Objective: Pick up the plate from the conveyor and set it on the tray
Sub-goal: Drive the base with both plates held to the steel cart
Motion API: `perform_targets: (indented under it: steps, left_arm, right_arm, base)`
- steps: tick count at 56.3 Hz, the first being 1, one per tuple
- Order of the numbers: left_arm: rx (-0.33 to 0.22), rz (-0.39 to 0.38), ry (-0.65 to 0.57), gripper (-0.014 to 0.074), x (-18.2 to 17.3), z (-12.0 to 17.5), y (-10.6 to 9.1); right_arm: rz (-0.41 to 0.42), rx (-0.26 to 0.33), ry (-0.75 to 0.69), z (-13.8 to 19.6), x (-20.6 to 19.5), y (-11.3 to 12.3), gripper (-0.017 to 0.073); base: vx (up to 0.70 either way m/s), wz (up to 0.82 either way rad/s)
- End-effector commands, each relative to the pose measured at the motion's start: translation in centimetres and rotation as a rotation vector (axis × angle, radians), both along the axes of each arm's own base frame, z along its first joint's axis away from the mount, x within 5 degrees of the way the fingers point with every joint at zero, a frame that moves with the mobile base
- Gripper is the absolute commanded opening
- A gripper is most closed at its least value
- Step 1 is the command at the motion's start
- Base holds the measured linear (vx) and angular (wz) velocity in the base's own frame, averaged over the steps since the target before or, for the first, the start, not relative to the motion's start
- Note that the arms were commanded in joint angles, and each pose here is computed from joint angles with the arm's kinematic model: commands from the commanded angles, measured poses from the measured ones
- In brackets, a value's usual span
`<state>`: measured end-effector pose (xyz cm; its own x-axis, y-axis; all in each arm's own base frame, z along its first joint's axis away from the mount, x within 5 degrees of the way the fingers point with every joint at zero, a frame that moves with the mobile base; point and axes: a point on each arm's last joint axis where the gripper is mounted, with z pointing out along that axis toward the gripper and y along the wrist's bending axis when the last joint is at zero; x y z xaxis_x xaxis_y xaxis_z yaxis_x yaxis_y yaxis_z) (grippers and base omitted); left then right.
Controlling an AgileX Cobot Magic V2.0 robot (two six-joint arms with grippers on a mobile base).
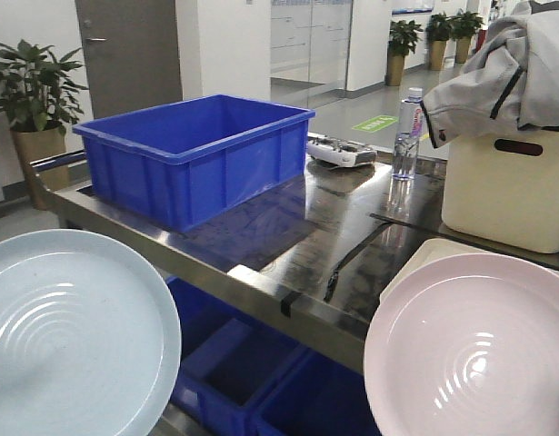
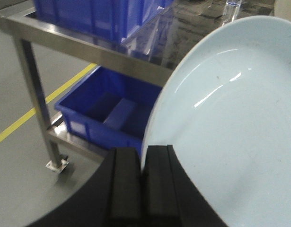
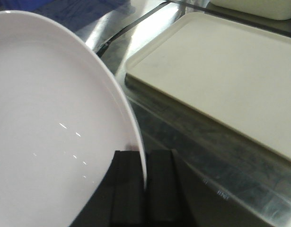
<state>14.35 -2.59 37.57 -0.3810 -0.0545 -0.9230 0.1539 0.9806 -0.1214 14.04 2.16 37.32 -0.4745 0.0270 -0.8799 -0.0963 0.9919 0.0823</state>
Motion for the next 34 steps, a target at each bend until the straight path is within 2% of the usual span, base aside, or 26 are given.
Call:
perform_targets:
  steps: [1, 16, 34]
  left_arm:
    - [-0.034, 0.006, -0.122, -0.0003, 0.04, 1.79, -0.02]
    - [-0.034, 0.006, -0.122, -0.0003, 0.04, 1.79, -0.02]
    - [-0.034, 0.006, -0.122, -0.0003, 0.04, 1.79, -0.02]
  right_arm:
    - [-0.001, 0.014, -0.120, 1.73, 0.12, -0.02, -0.0012]
    - [-0.001, 0.013, -0.120, 1.73, 0.12, -0.02, -0.0012]
    - [-0.001, 0.013, -0.120, 1.73, 0.12, -0.02, -0.0012]
  base:
    - [0.39, -0.33]
    - [0.36, -0.49]
    - [0.28, -0.80]
